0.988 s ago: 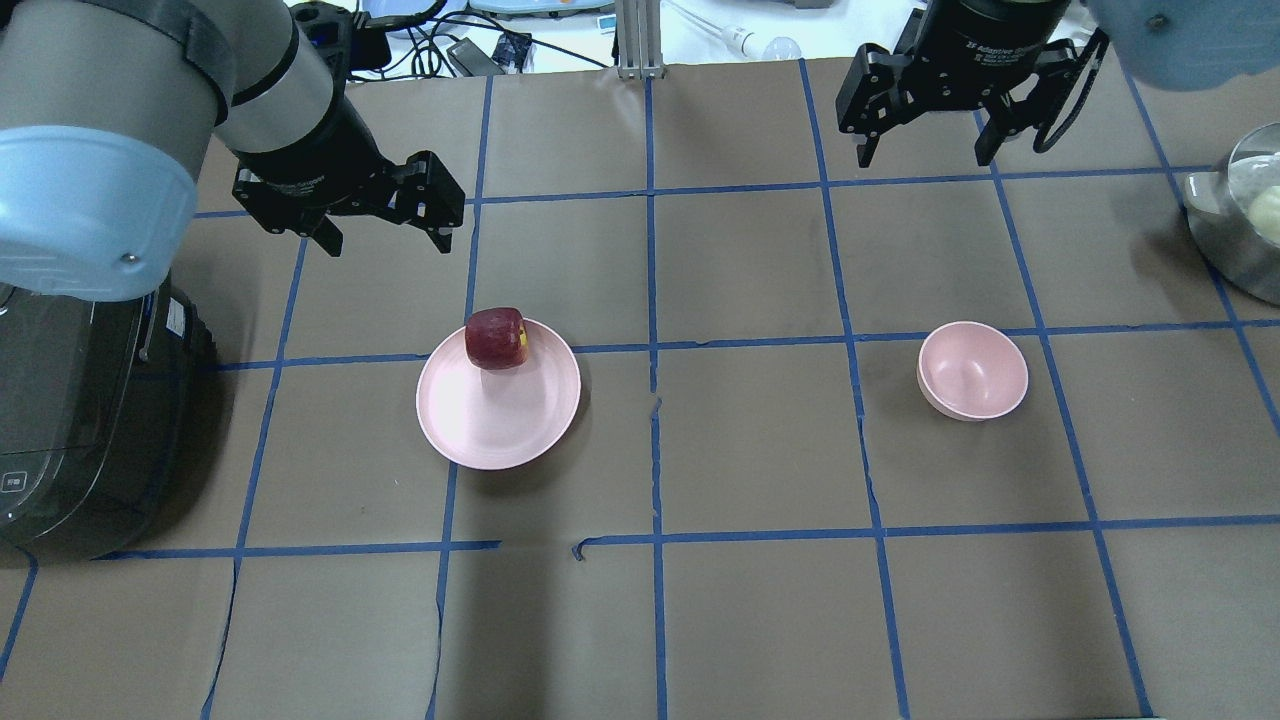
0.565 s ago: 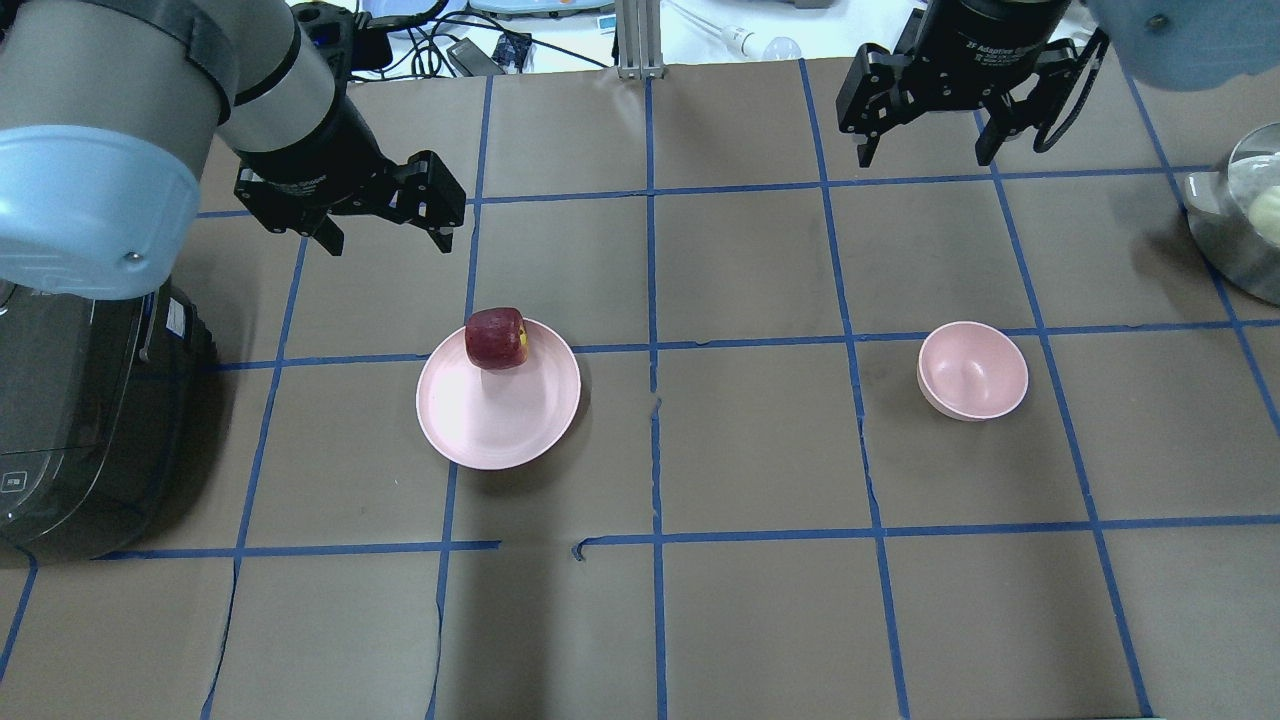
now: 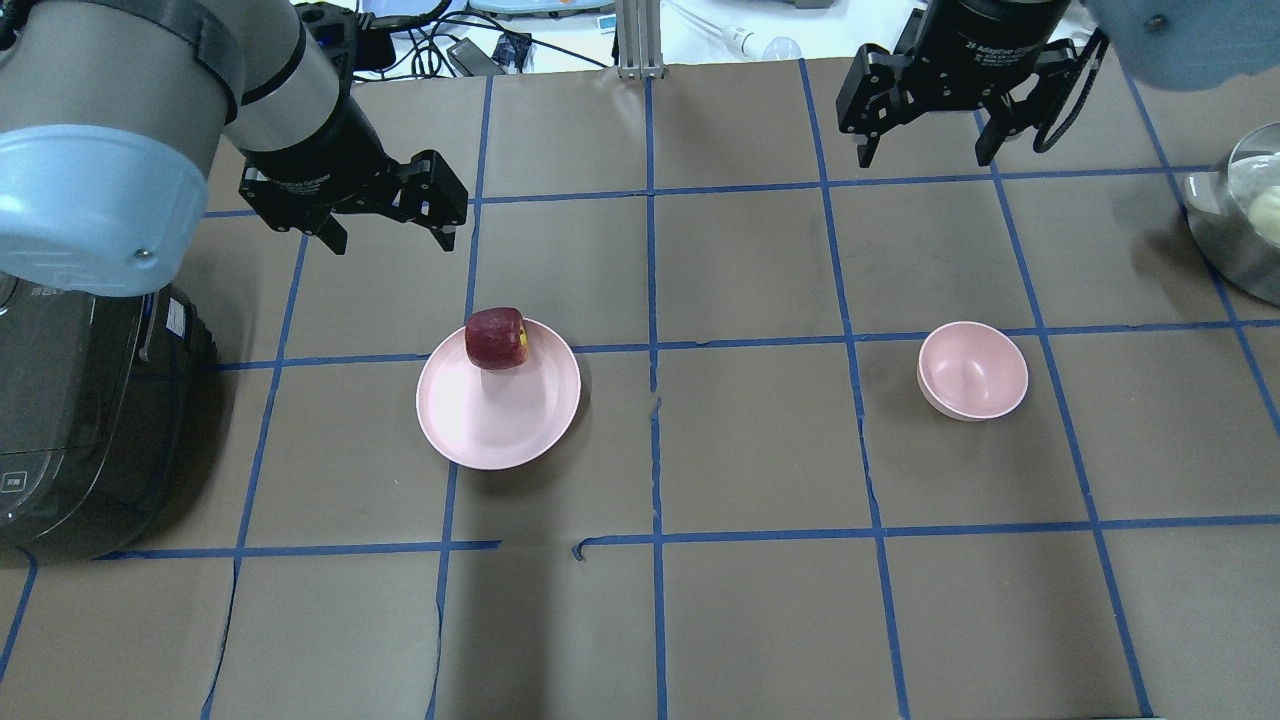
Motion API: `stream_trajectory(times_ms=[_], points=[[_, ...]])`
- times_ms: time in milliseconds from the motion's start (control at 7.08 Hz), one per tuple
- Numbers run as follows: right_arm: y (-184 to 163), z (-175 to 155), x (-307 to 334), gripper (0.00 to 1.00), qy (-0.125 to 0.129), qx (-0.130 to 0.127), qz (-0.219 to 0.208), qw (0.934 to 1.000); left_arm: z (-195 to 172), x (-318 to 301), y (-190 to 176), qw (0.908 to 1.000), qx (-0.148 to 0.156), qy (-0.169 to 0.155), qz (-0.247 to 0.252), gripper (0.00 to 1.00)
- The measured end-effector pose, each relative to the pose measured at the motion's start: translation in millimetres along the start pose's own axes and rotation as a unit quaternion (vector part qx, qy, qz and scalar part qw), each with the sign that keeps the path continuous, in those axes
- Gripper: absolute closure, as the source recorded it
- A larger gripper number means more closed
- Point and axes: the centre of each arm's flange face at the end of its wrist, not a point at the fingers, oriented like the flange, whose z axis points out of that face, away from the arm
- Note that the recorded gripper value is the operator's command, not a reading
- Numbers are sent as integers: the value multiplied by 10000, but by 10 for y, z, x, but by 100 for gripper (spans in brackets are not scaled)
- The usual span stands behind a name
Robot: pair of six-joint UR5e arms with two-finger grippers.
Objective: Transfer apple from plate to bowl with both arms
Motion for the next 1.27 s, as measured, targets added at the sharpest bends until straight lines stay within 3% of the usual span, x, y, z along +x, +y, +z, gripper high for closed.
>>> stream_trajectory(times_ms=[1271], points=[[2,1,11,0,4,-5,5,10000,54,-1,-7,10000,-38,2,-15,0]])
